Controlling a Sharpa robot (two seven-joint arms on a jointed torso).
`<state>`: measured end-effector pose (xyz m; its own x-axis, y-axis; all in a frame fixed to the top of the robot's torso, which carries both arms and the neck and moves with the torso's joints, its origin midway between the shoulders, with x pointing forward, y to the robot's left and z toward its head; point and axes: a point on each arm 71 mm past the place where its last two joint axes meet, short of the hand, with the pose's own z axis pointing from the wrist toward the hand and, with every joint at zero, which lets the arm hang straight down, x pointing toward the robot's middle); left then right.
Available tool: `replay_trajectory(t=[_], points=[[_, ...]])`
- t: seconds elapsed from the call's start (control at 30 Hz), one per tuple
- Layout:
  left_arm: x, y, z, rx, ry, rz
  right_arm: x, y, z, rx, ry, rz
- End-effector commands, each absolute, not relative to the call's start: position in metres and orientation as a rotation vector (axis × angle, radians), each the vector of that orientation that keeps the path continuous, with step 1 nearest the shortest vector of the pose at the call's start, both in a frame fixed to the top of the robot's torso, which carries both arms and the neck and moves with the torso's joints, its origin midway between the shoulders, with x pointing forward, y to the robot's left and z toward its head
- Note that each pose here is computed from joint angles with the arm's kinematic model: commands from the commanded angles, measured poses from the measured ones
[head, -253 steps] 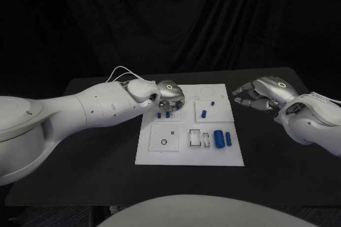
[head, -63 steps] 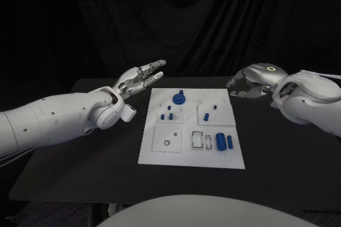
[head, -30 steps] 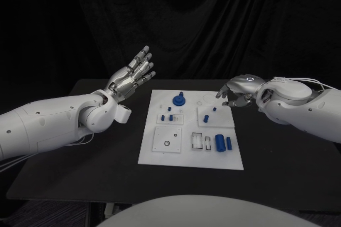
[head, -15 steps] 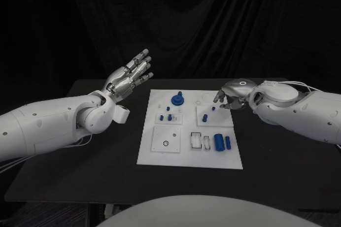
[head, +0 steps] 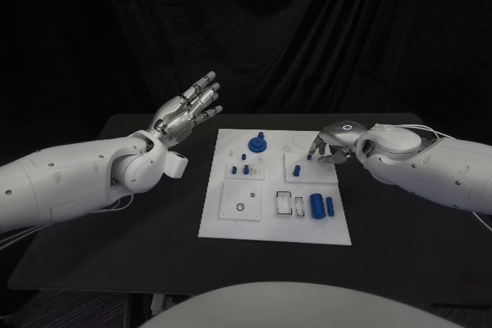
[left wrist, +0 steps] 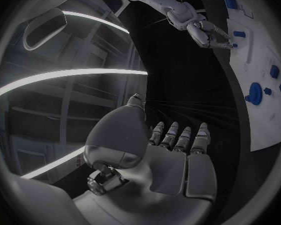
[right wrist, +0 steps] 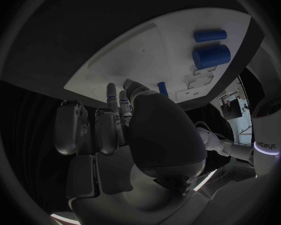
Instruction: Assemble the parts on the task board
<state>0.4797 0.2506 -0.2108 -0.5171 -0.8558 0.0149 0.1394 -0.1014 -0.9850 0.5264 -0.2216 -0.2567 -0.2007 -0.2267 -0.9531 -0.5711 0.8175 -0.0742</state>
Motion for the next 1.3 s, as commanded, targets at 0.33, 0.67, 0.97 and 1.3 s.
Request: replay_trajectory(t=[0.33,0.67,0.97,1.3], points=[[0.48,0.25,-0.209,-0.802,1.401,-1.772,0.526,-0.217,-0.259,-0.633,1.751,0.364],[0.48,0.249,-0.21,-0.806,1.412,-1.77,0.528,-0.213,-0.261,-0.612,1.776,0.38],[0.481,0.248,-0.211,-0.809,1.419,-1.769,0.531,-0.209,-0.262,-0.607,1.78,0.385],[0.482,0.246,-0.212,-0.811,1.427,-1.768,0.531,-0.204,-0.264,-0.611,1.793,0.386]])
